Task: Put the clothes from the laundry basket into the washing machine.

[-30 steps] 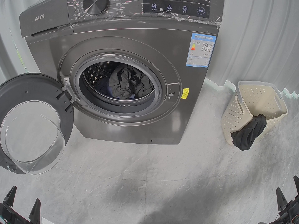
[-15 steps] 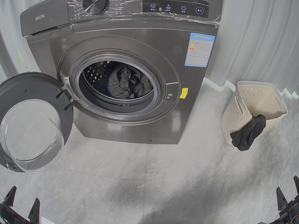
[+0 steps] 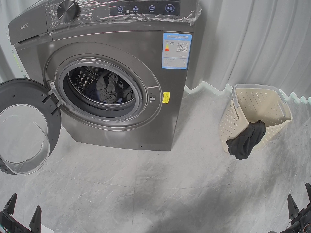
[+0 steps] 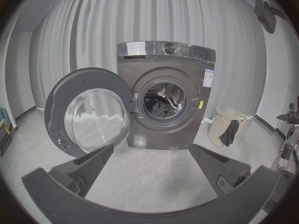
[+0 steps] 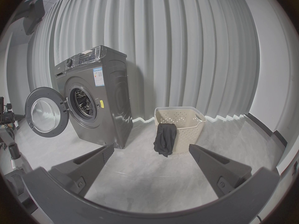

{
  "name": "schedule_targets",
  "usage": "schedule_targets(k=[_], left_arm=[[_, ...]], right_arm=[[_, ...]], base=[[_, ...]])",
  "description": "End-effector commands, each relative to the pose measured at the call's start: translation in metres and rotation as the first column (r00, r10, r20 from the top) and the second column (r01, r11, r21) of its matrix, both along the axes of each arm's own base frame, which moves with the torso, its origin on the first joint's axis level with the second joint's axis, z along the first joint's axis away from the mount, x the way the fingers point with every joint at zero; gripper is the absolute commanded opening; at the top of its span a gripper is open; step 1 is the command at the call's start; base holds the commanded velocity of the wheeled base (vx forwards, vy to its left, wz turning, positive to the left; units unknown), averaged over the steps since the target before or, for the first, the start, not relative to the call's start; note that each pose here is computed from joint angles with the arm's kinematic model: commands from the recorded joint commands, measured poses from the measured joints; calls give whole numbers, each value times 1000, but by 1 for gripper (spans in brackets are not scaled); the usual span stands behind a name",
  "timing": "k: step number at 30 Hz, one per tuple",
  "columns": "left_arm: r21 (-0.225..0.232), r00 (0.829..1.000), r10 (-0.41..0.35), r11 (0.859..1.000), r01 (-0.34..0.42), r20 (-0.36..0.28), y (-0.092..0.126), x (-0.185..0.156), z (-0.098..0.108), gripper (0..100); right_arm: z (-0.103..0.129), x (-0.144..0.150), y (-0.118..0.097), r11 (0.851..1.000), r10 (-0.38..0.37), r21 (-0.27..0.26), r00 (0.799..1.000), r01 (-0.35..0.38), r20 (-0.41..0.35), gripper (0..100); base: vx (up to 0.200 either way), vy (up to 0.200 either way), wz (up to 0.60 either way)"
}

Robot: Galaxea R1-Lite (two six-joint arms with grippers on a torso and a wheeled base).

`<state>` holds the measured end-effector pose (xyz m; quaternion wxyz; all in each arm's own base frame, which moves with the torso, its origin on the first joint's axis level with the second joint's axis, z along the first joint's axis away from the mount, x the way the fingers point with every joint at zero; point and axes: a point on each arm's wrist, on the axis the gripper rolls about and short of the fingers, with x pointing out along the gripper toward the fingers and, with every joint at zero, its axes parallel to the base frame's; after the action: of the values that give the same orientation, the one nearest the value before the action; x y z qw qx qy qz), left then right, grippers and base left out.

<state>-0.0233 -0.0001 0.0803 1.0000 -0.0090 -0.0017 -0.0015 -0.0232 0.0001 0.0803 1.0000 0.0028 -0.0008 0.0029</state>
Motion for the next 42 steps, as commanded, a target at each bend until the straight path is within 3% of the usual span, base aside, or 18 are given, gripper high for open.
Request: schedule_targets(k=[1,29,42], left_arm=[[0,1000,0,1000,0,-5,0,0,-5,100],[0,1000,0,1000,0,-5,0,0,-5,100],[3,1000,0,1000,0,-5,0,0,-5,100]], right_arm=[[-5,1,0,1000,0,-1,1000,0,-11,100],[-5,1,0,1000,2,-6,1000,-2,-11,100],[-5,1,0,1000,2,-6,1000,-2,-11,100]], base=[[0,-200,0],[0,-200,0],[15,0,0]])
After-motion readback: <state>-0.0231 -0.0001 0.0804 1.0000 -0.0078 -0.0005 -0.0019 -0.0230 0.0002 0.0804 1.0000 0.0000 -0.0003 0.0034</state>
